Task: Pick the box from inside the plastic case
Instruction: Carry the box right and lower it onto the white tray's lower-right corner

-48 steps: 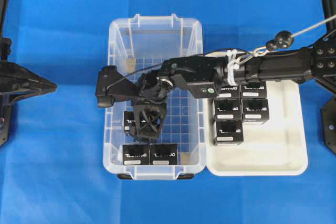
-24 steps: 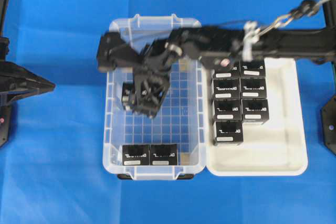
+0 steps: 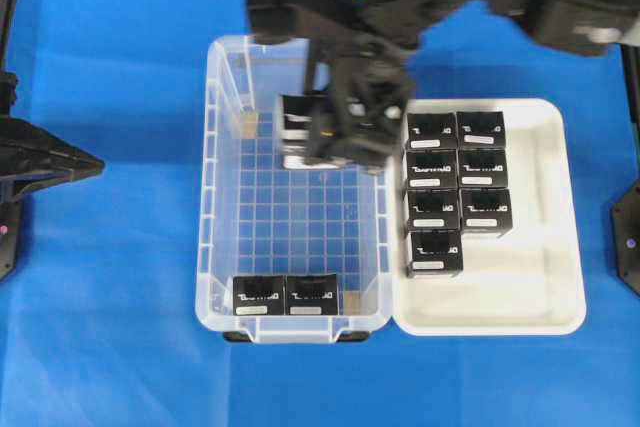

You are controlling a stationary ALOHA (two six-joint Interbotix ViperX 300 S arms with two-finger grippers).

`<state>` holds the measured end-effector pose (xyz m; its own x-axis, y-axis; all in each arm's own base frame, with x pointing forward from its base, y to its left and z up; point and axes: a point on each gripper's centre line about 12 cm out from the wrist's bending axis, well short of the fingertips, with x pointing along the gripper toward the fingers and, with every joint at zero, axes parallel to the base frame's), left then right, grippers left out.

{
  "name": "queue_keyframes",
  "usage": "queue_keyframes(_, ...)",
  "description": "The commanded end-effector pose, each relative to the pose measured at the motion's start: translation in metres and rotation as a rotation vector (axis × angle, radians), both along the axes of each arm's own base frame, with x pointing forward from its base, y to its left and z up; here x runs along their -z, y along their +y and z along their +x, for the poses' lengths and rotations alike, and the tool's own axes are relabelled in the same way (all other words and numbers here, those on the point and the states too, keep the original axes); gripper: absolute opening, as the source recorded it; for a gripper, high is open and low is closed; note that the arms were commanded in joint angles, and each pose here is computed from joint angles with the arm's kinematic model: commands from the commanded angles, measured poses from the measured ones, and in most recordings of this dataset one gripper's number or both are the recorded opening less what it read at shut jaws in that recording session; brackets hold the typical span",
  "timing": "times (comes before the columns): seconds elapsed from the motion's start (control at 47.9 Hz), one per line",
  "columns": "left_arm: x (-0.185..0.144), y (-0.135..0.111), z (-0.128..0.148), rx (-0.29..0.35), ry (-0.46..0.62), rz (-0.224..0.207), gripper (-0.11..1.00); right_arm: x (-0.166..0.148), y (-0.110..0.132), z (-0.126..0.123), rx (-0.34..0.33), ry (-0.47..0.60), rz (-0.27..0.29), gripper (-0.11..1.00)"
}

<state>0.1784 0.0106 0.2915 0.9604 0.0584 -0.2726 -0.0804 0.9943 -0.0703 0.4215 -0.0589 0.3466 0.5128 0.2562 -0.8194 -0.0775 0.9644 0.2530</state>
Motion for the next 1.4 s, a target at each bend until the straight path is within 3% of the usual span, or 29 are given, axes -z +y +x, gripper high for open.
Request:
queue_keyframes(0.0,-0.008,0.0,0.001,-0.003,-0.019,-0.003,-0.04,-0.022,0.012,-0.027,-0.035,0.013,0.006,0.66)
queue_keyframes(0.125,-0.008,0.0,0.001,-0.006,-0.018,-0.012,-0.04,-0.028,0.029,-0.06,-0.062,0.055,0.023,0.66)
queue_keyframes(0.25,-0.009,0.0,0.001,-0.007,-0.024,-0.015,-0.04,-0.013,0.044,-0.091,-0.028,0.111,0.063,0.66)
queue_keyframes(0.376,-0.01,0.0,0.0,-0.007,-0.029,-0.016,-0.04,0.015,0.056,-0.123,-0.001,0.143,0.082,0.66)
queue_keyframes(0.542,-0.011,0.0,0.0,-0.006,-0.032,-0.013,-0.04,0.054,0.07,-0.155,0.037,0.036,0.061,0.66)
queue_keyframes(0.73,-0.012,0.0,0.0,-0.006,-0.038,-0.013,-0.04,0.111,0.087,-0.18,0.022,0.062,0.051,0.66)
queue_keyframes(1.043,-0.013,0.0,0.0,-0.006,-0.039,-0.013,-0.04,0.181,0.09,-0.185,0.033,0.123,-0.007,0.66)
queue_keyframes(1.377,-0.013,0.0,0.001,-0.006,-0.041,-0.015,-0.04,0.21,0.083,-0.175,0.069,0.127,-0.053,0.66)
